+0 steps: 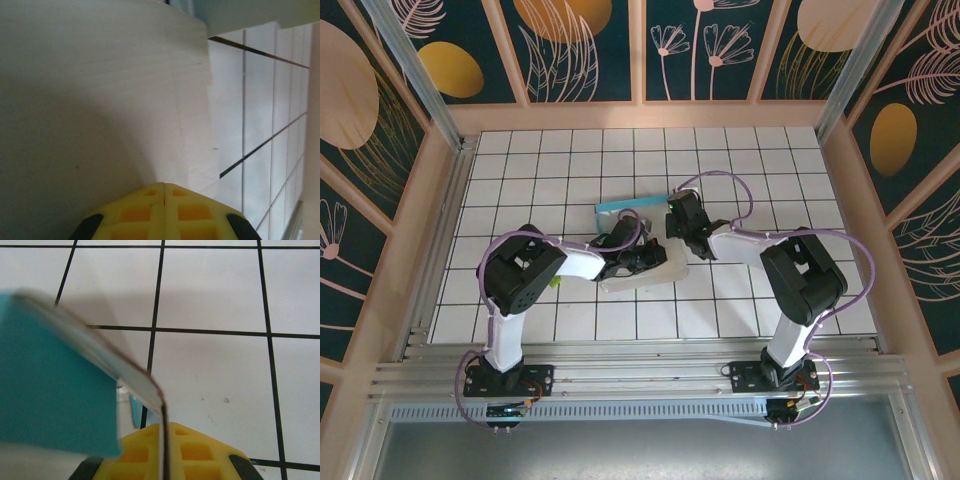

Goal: Fold the paper box

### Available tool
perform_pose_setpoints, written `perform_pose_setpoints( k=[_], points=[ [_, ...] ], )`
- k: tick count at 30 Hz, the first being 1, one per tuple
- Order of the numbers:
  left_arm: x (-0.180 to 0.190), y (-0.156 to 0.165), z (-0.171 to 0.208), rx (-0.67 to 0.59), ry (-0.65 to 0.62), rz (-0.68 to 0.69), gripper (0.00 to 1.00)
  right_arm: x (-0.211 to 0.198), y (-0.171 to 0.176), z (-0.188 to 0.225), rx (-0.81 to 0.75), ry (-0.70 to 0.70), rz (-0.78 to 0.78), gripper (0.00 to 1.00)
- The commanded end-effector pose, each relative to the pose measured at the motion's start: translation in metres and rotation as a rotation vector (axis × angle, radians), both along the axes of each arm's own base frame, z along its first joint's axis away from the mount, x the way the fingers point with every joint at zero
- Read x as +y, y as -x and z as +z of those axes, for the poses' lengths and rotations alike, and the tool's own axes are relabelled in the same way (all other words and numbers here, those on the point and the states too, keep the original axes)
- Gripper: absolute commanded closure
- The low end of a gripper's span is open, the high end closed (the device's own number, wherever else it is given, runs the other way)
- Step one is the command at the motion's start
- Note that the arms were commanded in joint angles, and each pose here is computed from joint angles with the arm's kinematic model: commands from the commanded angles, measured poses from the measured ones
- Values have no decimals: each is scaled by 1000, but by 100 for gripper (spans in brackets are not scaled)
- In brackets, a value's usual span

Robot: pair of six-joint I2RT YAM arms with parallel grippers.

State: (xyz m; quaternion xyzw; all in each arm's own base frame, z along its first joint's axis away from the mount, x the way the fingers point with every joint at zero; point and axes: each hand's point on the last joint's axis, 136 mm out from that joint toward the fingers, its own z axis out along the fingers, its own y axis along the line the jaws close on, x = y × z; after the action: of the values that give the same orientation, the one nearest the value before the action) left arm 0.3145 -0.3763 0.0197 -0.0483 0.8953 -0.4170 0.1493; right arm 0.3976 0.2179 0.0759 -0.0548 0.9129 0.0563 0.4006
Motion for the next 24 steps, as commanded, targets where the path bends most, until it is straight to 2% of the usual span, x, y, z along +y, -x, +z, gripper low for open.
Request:
perform_pose_setpoints(
  k=[1, 5, 16, 19, 24],
  points=[
    [1, 3, -29, 40, -30, 6, 96, -4, 11, -11, 88, 13, -11, 99],
    [8, 10, -47, 69, -56, 10, 97, -5, 10, -7, 92, 20, -16, 99],
    [13, 10, -51, 57, -124, -11, 98, 3, 1, 7, 154, 34, -2, 98],
    [5, 7, -33, 23, -74, -33, 94, -1, 1, 0, 158, 56, -13, 98],
    [-4, -12, 10, -63, -30, -1, 92, -10, 3, -8, 149, 89, -37, 98]
  ],
)
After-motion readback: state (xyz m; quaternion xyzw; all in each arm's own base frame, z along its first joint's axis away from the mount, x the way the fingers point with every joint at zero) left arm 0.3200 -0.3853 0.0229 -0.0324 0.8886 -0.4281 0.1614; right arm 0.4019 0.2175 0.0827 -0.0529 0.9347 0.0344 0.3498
